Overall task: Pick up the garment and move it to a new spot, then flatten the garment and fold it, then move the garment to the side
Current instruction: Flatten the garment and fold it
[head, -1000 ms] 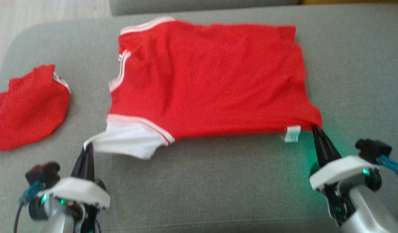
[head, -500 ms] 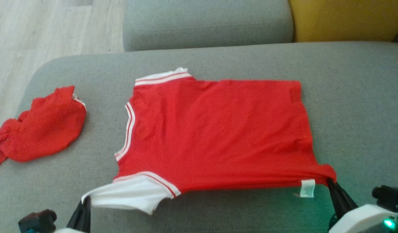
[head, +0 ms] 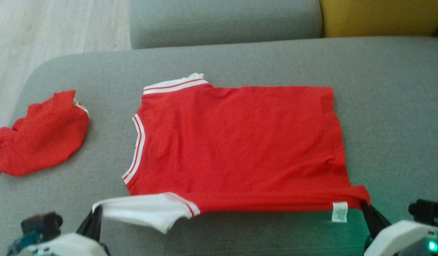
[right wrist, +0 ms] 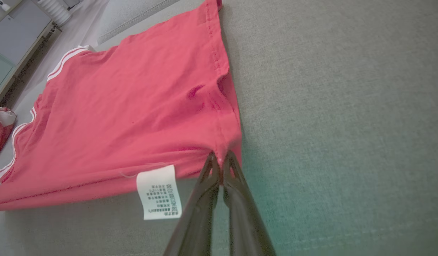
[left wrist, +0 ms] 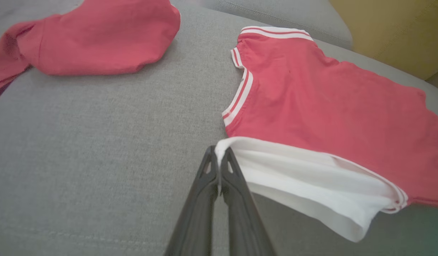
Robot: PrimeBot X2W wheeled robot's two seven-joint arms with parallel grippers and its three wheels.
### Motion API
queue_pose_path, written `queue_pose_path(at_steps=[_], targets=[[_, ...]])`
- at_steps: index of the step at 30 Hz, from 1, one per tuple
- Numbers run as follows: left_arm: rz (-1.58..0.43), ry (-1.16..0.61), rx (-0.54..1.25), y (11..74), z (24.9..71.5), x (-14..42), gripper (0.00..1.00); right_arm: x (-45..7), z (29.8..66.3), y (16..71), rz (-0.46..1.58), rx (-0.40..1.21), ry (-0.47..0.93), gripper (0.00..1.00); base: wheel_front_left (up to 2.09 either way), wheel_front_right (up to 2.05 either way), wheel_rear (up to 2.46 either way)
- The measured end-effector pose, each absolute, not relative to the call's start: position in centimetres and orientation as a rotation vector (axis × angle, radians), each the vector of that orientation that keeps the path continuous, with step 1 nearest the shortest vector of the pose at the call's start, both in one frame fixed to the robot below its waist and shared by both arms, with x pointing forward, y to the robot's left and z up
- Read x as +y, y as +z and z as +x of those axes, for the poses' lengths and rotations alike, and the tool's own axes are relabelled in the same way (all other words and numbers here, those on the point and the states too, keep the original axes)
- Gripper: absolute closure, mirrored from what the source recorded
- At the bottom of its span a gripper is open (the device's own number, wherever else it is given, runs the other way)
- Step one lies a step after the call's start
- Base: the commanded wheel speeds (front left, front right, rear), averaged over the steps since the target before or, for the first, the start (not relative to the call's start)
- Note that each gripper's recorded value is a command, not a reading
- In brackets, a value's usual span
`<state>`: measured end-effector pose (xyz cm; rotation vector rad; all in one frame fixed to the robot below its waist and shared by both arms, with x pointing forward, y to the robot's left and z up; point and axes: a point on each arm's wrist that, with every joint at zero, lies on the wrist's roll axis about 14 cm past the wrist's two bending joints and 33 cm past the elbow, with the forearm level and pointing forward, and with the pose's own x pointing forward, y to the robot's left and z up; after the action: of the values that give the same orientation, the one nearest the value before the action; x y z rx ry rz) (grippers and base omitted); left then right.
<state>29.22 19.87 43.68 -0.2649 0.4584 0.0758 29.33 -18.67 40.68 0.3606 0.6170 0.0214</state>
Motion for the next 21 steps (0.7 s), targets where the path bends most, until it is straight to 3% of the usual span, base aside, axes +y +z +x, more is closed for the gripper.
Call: queue_pose_path(at_steps=[15,16,17,18,19,21], targets=[[-0.277,-0.080,0.544,41.3,37.6,17.1,1.00,-18.2,36.0,40.1,0.350,0.621,0.035,1.00,0.00,0.00,0.00],[-0.279,-0.084,0.542,41.2,38.1,17.0,0.94,-18.2,36.3,40.2,0.351,0.609,0.033,1.00,0.00,0.00,0.00],[-0.279,-0.091,0.540,41.1,38.5,16.8,0.69,-18.3,36.6,40.2,0.350,0.597,0.030,0.77,0.00,0.00,0.00],[-0.278,-0.096,0.539,41.0,38.9,16.7,0.00,-18.3,36.9,40.3,0.349,0.591,0.030,0.43,0.00,0.00,0.00],[-0.276,-0.105,0.540,40.8,39.2,16.4,0.00,-18.3,37.2,40.4,0.347,0.573,0.029,0.00,0.00,0.00,0.00],[-0.277,-0.108,0.528,40.7,39.9,16.2,0.00,-18.0,37.9,41.0,0.339,0.530,0.038,0.00,0.00,0.00,0.00]])
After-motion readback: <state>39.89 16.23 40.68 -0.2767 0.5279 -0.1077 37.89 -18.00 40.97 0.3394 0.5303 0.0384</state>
